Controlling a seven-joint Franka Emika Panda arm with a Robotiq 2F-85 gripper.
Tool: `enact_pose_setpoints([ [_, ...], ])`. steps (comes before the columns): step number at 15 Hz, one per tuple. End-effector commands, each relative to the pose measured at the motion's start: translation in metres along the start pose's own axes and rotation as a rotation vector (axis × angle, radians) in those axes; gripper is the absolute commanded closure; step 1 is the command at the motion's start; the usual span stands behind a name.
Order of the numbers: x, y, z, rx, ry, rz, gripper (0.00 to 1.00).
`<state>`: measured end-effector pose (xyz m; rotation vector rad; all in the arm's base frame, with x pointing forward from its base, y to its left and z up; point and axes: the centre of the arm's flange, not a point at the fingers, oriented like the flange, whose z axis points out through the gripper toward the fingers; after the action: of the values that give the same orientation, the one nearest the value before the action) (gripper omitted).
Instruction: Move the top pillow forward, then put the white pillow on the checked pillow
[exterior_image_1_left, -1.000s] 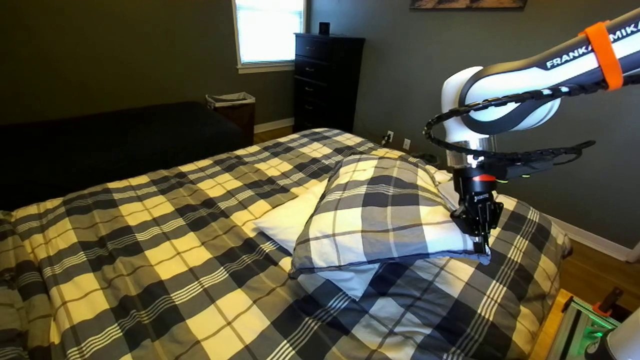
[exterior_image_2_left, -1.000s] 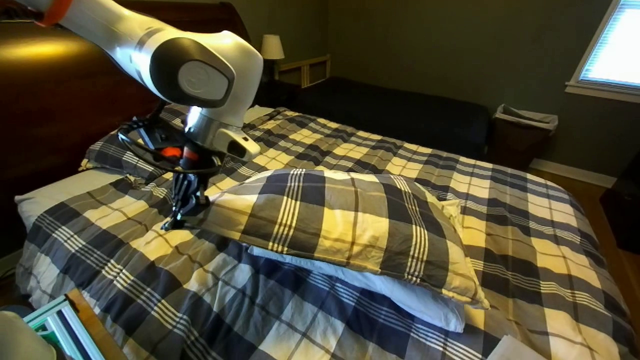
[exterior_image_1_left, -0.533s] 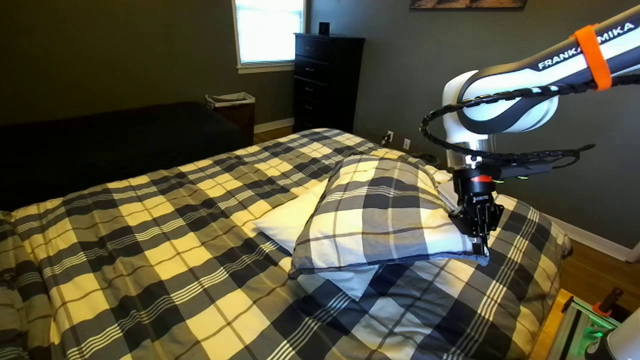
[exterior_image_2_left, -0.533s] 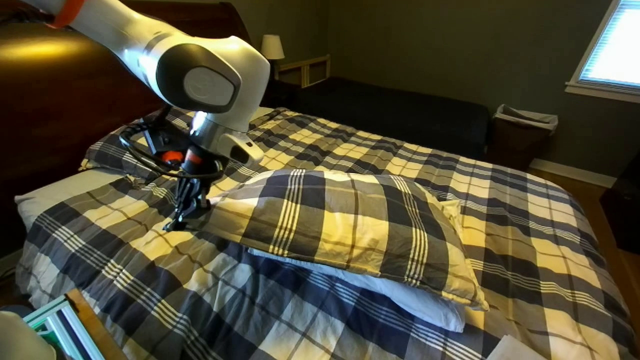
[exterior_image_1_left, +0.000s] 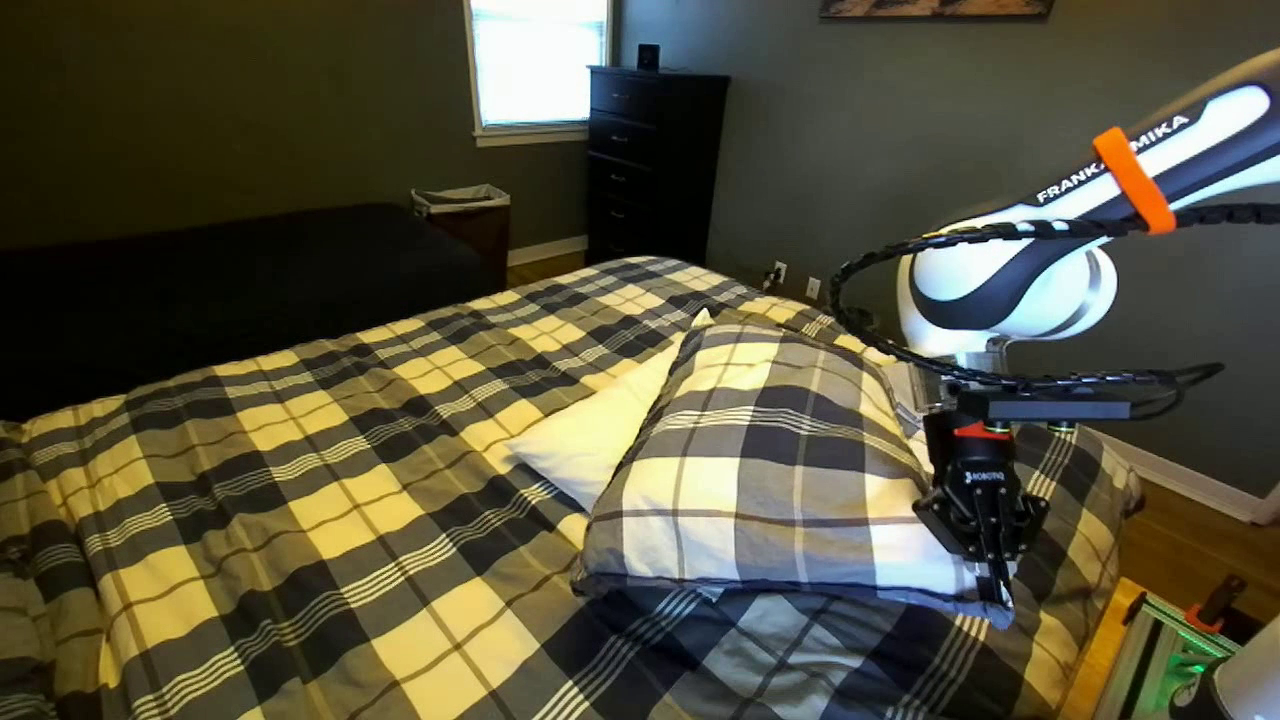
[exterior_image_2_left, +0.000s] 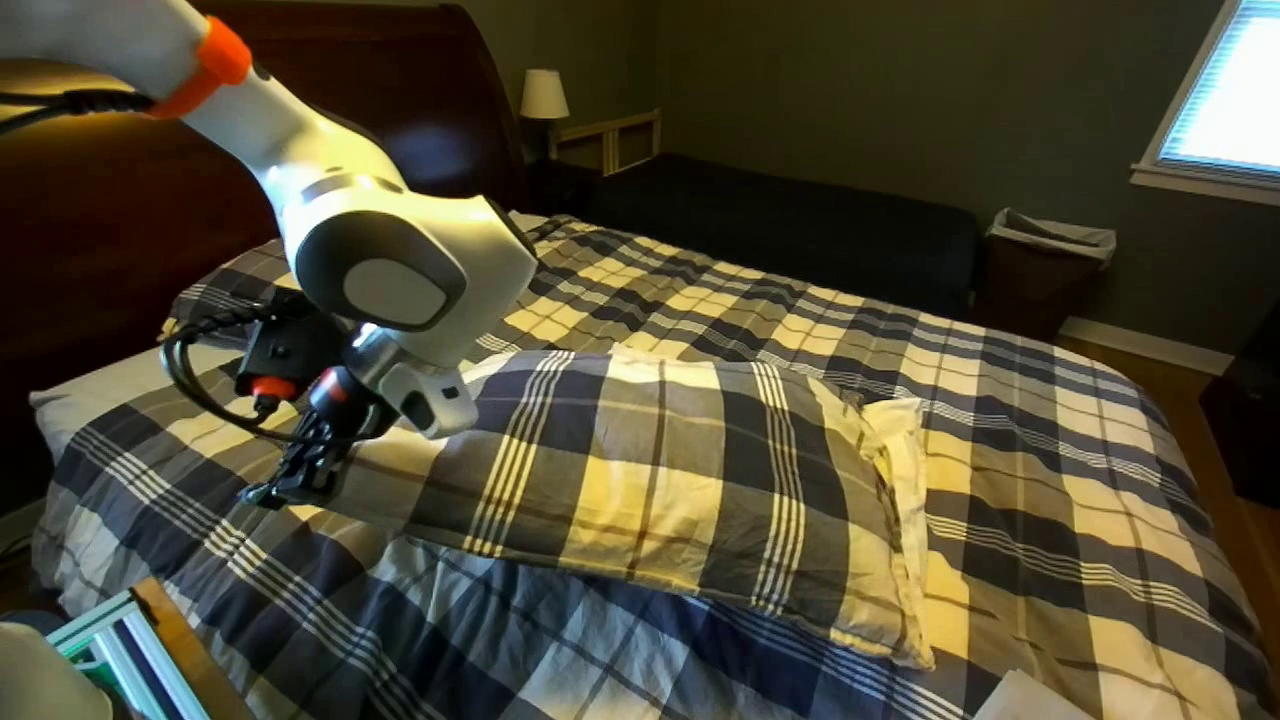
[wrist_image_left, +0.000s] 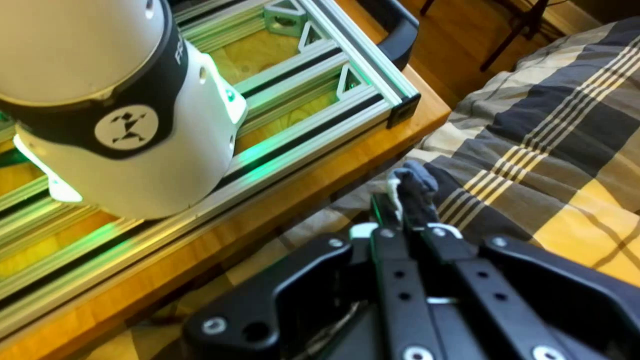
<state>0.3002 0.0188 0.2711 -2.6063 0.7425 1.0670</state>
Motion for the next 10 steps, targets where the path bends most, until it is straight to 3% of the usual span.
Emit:
enact_pose_setpoints([
  [1, -0.008, 0.005, 0.050, 0.029, -0.161, 0.091, 0.99],
  [2, -0.005, 0.004, 0.051, 0.030, -0.199, 0.092, 0.99],
  [3, 0.005, 0.000, 0.022, 0.021, -0.086, 0.059, 0.95],
  [6, 0.012, 0.001, 0.034, 0.022, -0.138, 0.081, 0.95],
  [10, 0.013, 0.000, 0.035, 0.022, -0.144, 0.083, 0.95],
])
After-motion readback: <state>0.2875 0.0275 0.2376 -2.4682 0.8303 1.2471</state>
